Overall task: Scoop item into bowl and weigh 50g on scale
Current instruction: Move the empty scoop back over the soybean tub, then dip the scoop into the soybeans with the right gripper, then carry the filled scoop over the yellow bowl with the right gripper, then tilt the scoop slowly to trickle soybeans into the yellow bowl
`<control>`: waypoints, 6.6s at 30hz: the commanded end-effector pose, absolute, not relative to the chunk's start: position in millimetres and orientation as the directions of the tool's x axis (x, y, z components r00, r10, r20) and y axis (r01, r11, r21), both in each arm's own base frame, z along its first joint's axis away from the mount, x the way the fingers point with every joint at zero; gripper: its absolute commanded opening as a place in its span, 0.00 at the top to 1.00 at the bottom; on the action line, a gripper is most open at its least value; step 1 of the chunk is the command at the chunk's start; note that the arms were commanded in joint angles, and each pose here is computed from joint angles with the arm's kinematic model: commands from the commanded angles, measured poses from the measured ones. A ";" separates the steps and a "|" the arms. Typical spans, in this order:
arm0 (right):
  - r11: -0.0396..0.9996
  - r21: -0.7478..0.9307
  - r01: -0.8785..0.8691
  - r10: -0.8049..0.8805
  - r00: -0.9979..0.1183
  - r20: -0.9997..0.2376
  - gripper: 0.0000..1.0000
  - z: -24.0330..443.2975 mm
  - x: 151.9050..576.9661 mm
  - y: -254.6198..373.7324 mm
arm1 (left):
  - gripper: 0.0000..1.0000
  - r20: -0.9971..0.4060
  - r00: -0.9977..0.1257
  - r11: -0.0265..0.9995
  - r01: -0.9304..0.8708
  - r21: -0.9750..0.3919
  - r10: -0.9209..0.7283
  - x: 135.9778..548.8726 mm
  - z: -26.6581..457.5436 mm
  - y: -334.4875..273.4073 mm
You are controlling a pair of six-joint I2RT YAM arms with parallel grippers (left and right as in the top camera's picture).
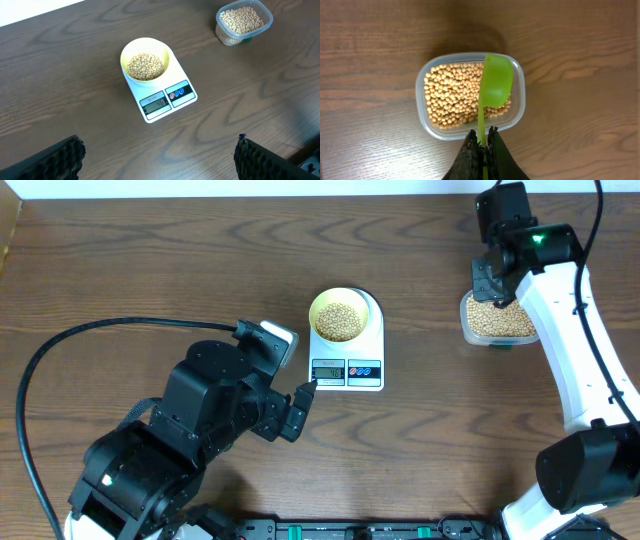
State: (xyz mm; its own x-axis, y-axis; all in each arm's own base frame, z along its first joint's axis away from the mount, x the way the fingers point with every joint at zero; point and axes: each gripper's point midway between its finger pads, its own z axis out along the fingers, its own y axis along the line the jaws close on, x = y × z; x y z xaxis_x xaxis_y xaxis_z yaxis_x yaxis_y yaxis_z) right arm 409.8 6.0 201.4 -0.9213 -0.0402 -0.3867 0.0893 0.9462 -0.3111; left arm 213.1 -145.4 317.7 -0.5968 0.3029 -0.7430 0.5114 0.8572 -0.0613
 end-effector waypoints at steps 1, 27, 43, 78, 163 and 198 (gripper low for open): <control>0.952 -0.280 0.121 0.012 -0.932 -0.363 0.99 188.4 398.7 5.7 | 0.02 -0.752 -0.590 0.859 0.508 -0.061 0.295 213.7 322.5 -144.4; 0.957 -0.215 0.192 0.140 -0.961 -0.237 0.99 112.2 372.3 -31.1 | 0.02 -0.752 -0.590 0.860 0.507 -0.061 0.295 213.8 322.5 -144.3; 0.985 0.154 0.084 0.116 -0.970 -0.213 0.99 104.3 379.4 12.9 | 0.02 -0.752 -0.590 0.860 0.507 -0.061 0.295 213.8 322.5 -144.3; 0.619 0.781 0.085 0.441 -0.860 -0.257 0.99 148.3 371.7 -60.8 | 0.02 -0.752 -0.590 0.860 0.507 -0.061 0.295 213.8 322.5 -144.3; 0.566 0.479 -0.671 -0.347 -0.721 -0.600 0.99 169.4 378.7 223.9 | 0.02 -0.752 -0.590 0.860 0.507 -0.061 0.295 213.8 322.5 -144.3; 0.561 0.228 -0.795 -0.520 -0.554 -0.650 0.99 164.9 384.2 240.0 | 0.02 -0.752 -0.590 0.860 0.507 -0.061 0.295 213.8 322.5 -144.3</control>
State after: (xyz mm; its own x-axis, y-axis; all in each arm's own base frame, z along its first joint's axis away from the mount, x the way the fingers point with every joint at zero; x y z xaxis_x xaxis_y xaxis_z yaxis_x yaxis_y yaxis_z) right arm 379.6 238.1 153.6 -0.5998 -0.5035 -0.6218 -0.7700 0.5745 0.2775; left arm 213.1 -145.4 317.7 -0.5968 0.3029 -0.7430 0.5114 0.8572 -0.0613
